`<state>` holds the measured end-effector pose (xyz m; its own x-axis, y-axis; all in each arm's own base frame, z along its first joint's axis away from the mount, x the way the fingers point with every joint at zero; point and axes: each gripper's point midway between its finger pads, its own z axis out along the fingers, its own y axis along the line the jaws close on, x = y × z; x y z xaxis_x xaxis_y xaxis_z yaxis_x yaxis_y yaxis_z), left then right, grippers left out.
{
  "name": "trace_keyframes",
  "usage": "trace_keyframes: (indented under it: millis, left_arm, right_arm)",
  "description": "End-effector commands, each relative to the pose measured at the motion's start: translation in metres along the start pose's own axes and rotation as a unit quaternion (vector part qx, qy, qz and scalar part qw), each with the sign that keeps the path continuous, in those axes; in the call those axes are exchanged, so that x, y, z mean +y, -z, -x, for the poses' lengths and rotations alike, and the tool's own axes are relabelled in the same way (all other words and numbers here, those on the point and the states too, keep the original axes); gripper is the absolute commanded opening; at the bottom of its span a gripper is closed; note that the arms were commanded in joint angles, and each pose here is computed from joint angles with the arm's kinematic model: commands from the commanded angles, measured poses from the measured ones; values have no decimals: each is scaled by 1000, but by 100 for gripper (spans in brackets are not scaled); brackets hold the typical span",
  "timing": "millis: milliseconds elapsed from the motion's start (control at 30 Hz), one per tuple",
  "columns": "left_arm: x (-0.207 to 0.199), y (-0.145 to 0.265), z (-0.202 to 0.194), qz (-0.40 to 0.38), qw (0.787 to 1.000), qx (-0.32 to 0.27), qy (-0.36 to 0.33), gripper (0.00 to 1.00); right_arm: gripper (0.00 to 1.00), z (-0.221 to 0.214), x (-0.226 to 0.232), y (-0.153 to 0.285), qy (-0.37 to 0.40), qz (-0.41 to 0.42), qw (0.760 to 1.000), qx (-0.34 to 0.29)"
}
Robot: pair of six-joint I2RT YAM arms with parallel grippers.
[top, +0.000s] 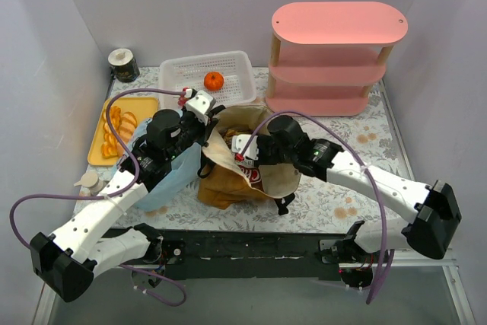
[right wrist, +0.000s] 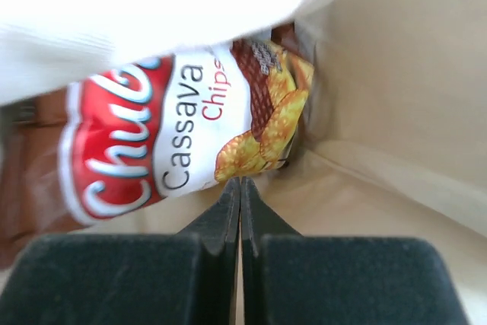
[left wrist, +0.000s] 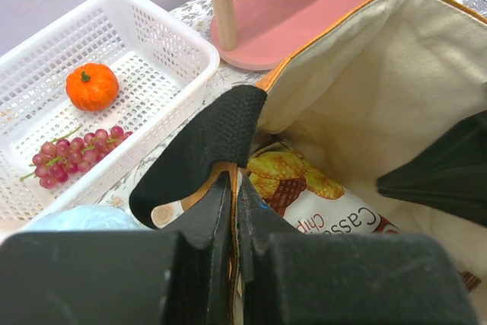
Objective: Untie the knot of the grocery bags and take out the mixed food
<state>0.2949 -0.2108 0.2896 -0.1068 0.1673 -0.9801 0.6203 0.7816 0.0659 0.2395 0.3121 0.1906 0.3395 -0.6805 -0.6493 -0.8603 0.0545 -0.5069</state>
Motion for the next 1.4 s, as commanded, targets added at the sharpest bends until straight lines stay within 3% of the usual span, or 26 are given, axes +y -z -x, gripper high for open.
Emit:
trace_keyframes:
  millis: [0, 33, 67, 100, 167, 200, 333, 533, 767, 867, 900, 1000, 1067, 1100, 1200, 1367]
  left_arm:
    - [6, 4, 5, 13, 1000, -18, -5, 0]
    - [7, 3, 5, 14, 1000, -20, -4, 0]
    - [7, 4, 6, 14, 1000, -22, -1, 0]
    - [7, 3, 6, 12, 1000, -23, 0, 0]
    - [6, 2, 6, 10, 1000, -23, 5, 0]
    - [5, 2, 7, 6, 1000, -23, 6, 0]
    - [6, 2, 10, 6, 1000, -21, 4, 0]
    - [10, 6, 12, 18, 1000, -24, -5, 0]
    - [11, 5, 9, 16, 1000, -27, -5, 0]
    - [11, 5, 11, 16, 999, -29, -5, 0]
    - [10, 5, 10, 14, 1000, -27, -5, 0]
    - [10, 6, 9, 14, 1000, -27, -5, 0]
    - [9, 7, 8, 12, 1000, -27, -3, 0]
    - [8, 7, 7, 10, 1000, -27, -4, 0]
    - [9, 6, 5, 11, 1000, -25, -3, 0]
    - [8, 5, 9, 9, 1000, -24, 9, 0]
  right_arm:
    - [1, 39, 1, 35, -25, 40, 997, -56]
    - [1, 41, 4, 35, -35, 49, 996, -59]
    - [12, 40, 7, 34, -37, 54, 996, -57]
    - [44, 35, 11, 27, -43, 63, 996, -52]
    - [72, 34, 9, 16, -58, 53, 995, -54]
    - [96, 27, 12, 6, -68, 55, 995, -46]
    - [98, 13, 1, -24, -108, 21, 994, -15]
    - [98, -4, -19, -53, -103, -38, 994, 7]
    - [96, -29, 10, -75, -70, 15, 997, 31]
    - [77, -33, 10, -75, -51, 15, 998, 36]
    - [62, -30, 7, -71, -44, 11, 998, 32]
    - [40, -23, 5, -62, -20, 16, 999, 23]
    - [31, -22, 8, -56, -11, 27, 999, 21]
    - [19, -19, 7, -51, -8, 27, 999, 17]
    - [1, -11, 6, -38, -2, 32, 999, 7]
    - [1, 23, -3, -11, -26, 72, 996, -52]
